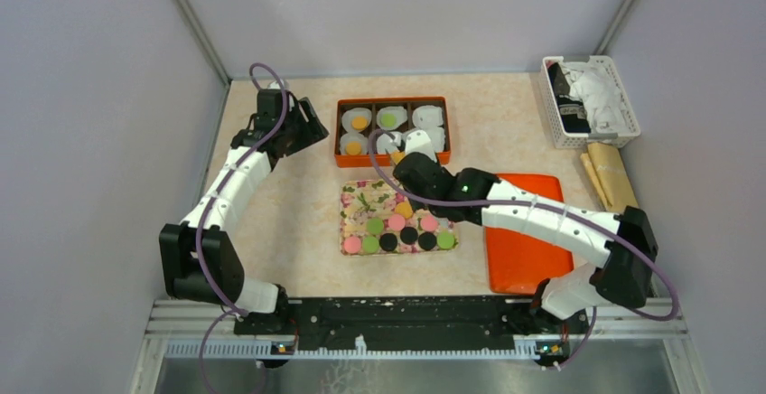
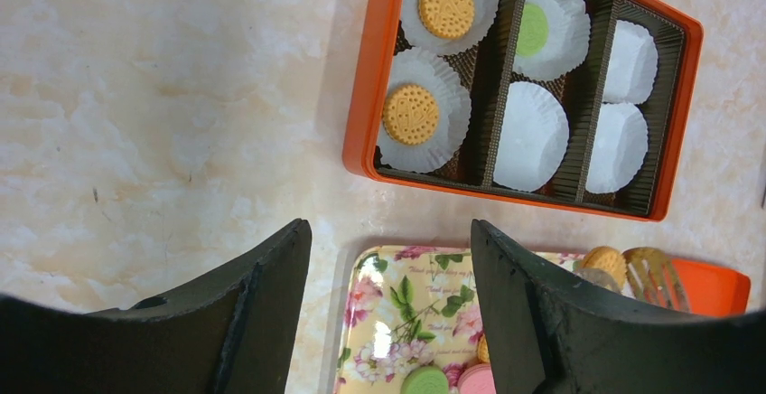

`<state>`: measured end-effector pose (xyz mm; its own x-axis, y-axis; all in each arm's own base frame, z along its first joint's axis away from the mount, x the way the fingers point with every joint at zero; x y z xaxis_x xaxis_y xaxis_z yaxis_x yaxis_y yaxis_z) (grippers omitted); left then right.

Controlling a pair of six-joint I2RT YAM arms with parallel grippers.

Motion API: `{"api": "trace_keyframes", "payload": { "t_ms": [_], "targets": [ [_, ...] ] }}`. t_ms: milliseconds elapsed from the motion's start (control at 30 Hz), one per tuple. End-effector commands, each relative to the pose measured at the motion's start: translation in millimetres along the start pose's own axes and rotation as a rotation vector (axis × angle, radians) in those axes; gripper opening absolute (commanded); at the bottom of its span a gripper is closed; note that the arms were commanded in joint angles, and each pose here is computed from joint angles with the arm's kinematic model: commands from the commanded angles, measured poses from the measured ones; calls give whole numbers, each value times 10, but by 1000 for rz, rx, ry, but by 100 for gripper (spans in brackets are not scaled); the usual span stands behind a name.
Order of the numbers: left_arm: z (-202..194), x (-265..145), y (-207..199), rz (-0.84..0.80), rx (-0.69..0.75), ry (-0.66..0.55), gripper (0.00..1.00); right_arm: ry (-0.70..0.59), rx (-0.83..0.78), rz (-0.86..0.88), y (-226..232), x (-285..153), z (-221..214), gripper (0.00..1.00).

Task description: Pack the cookies

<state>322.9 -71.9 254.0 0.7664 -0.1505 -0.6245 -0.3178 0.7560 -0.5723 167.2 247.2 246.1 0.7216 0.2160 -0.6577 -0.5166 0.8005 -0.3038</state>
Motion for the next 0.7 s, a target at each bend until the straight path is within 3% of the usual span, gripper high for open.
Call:
{"api": "trace_keyframes", "payload": {
  "t_ms": [0, 667],
  "targets": [
    [108, -106, -117, -48, 12, -53, 72, -135, 4, -74, -84, 3, 486, 14],
    [141, -92, -117, -30, 26, -68, 72, -93, -3, -89, -233, 771, 789, 15]
  ]
}}
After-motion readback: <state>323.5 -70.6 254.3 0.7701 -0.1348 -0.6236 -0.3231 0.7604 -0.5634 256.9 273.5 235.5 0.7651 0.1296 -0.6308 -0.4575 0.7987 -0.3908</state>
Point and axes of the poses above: each gripper's point midway between its finger pads, its own x axis out along the fingers, its own y axis along the line the jaws close on, z = x × y, the point moved 10 cm from there along -x, back along the fingers, and after that the axes turned 14 degrees about -x, right-handed, at the moved point
